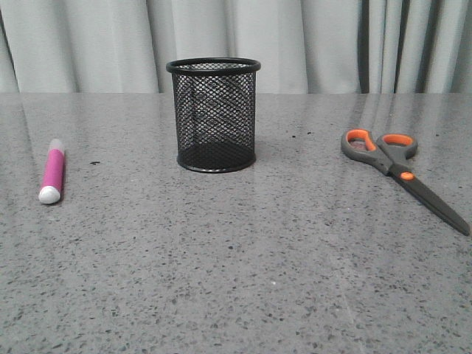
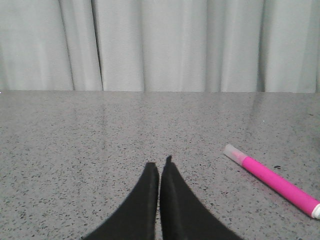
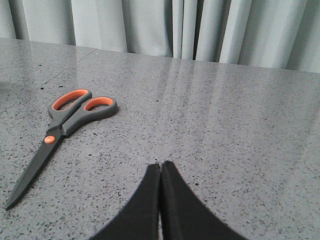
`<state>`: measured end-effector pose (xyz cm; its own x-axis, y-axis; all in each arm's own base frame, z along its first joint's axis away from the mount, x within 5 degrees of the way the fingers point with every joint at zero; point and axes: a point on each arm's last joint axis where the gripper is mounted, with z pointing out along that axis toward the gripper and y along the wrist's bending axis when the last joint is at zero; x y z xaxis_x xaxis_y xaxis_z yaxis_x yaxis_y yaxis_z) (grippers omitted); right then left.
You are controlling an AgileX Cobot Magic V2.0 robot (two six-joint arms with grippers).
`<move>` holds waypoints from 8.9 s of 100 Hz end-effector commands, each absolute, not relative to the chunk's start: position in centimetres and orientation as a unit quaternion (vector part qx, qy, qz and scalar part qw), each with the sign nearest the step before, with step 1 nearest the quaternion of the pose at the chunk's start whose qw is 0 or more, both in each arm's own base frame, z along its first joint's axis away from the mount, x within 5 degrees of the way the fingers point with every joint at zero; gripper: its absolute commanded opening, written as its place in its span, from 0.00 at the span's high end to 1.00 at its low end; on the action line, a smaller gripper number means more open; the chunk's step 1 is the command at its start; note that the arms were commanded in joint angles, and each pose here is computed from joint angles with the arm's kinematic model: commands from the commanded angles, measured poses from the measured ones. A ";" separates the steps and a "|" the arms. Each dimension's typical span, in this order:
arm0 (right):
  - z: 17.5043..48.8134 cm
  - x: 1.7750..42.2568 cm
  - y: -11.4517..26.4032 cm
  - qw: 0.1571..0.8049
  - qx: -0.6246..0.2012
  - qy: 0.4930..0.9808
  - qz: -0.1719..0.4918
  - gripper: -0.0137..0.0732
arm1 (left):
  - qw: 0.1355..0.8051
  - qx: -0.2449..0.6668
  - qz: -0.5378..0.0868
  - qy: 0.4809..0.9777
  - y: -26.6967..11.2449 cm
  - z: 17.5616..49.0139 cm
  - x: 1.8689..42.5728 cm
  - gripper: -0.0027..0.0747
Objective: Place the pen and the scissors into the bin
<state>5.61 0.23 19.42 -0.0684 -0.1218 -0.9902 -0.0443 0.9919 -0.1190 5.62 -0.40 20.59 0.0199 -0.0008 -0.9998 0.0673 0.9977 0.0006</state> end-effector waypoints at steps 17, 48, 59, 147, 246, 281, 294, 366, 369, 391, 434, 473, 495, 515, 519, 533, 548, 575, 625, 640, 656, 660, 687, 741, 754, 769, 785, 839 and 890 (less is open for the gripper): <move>20.2 5.5 0.2 0.724 -0.009 0.690 0.013 0.92 | 0.740 -0.036 -0.080 0.666 -0.3 20.7 5.4 0.99; 20.8 5.4 0.1 0.720 0.158 0.650 0.186 0.92 | 0.698 -0.232 -0.280 0.616 0.0 21.0 5.4 0.99; 21.0 5.4 0.4 0.700 0.181 0.651 0.231 0.92 | 0.681 -0.257 -0.318 0.607 -0.1 21.4 5.3 0.99; 32.1 14.4 3.1 0.448 -0.015 0.876 0.177 0.87 | 0.433 0.017 -0.216 0.875 -4.0 33.1 13.4 0.99; 32.7 14.9 3.2 0.451 -0.021 0.874 0.177 0.43 | 0.218 0.147 -0.159 0.952 -9.9 29.3 25.4 0.56; 32.7 14.9 3.2 0.453 -0.026 0.874 0.174 0.43 | 0.228 0.138 -0.096 0.959 -12.4 28.8 28.2 0.56; 32.7 14.9 3.2 0.453 -0.027 0.874 0.174 0.43 | 0.216 0.139 -0.090 0.962 -12.8 28.0 29.1 0.56; 32.7 14.9 3.2 0.453 -0.027 0.874 0.174 0.43 | 0.189 0.147 -0.052 0.970 -12.7 26.0 30.2 1.00; 32.7 14.9 3.2 0.453 -0.027 0.874 0.174 0.43 | 0.189 0.148 -0.052 0.969 -12.7 26.0 30.2 0.99; 32.7 14.9 3.2 0.453 -0.027 0.874 0.174 0.43 | 0.205 0.165 -0.047 0.964 -12.6 26.5 30.2 0.99; 32.7 14.9 3.2 0.453 -0.027 0.874 0.174 0.43 | 0.510 0.186 -0.162 0.824 -14.1 38.8 25.1 0.99; 32.6 14.8 3.2 0.449 -0.029 0.876 0.175 0.43 | 0.618 0.211 -0.240 0.719 -20.7 38.2 26.9 0.99; 32.6 14.8 3.2 0.445 -0.030 0.878 0.176 0.43 | 0.592 0.223 -0.235 0.738 -22.6 35.2 28.2 0.99; 32.5 14.8 3.2 0.444 -0.030 0.878 0.176 0.43 | 0.574 0.228 -0.229 0.752 -23.0 33.9 28.7 0.99; 32.5 14.8 3.2 0.444 -0.030 0.878 0.176 0.43 | 0.570 0.229 -0.227 0.756 -23.0 33.8 28.7 0.99; 32.6 14.8 3.2 0.445 -0.030 0.877 0.176 0.43 | 0.561 0.232 -0.224 0.762 -23.0 33.5 28.7 0.84; 32.6 14.8 3.2 0.445 -0.030 0.877 0.176 0.43 | 0.551 0.230 -0.224 0.770 -23.0 33.3 28.7 0.50; 32.6 14.9 3.2 0.452 -0.028 0.875 0.174 0.43 | 0.582 0.203 -0.236 0.751 -20.4 37.2 27.1 0.46; 32.3 17.4 3.7 0.384 -0.072 0.902 0.181 0.43 | 0.630 0.095 -0.158 0.754 -8.3 41.0 22.1 0.48; 32.8 19.7 4.2 0.347 -0.088 0.914 0.191 0.43 | 0.643 0.085 -0.153 0.746 -7.1 40.1 20.0 0.48; 33.5 21.8 6.1 0.329 -0.141 0.917 0.176 0.43 | 0.646 0.084 -0.154 0.743 -6.6 39.6 18.9 0.48; 33.4 22.4 6.5 0.320 -0.145 0.923 0.158 0.43 | 0.648 0.084 -0.154 0.741 -6.6 39.7 18.7 0.48; 31.6 26.5 9.4 0.264 -0.124 0.955 0.054 0.43 | 0.659 0.083 -0.156 0.731 -6.5 40.1 18.4 0.48; 28.1 31.1 11.1 0.210 -0.114 0.971 0.031 0.43 | 0.661 0.082 -0.156 0.729 -6.5 40.1 18.4 0.48; 27.4 31.5 11.2 0.199 -0.114 0.973 0.028 0.42 | 0.662 0.082 -0.157 0.729 -6.5 40.1 18.4 0.48; 27.0 31.8 11.4 0.201 -0.115 0.972 0.029 0.42 | 0.665 0.081 -0.157 0.725 -6.5 40.2 18.4 0.48; 26.9 31.8 11.4 0.200 -0.115 0.973 0.029 0.42 | 0.667 0.081 -0.157 0.724 -6.5 40.3 18.4 0.48; 26.0 31.6 11.5 0.161 -0.092 0.982 0.033 0.40 | 0.667 0.081 -0.157 0.724 -6.5 40.3 18.4 0.48; 24.8 31.9 11.8 0.137 -0.087 0.986 0.037 0.40 | 0.667 0.081 -0.157 0.724 -6.5 40.3 18.4 0.48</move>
<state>31.92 11.51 24.48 -0.9474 -0.1715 -0.2702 -0.1869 0.9818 0.0324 18.74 -6.69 38.36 -0.2067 -0.0372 -0.9777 0.3250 0.9399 -0.1044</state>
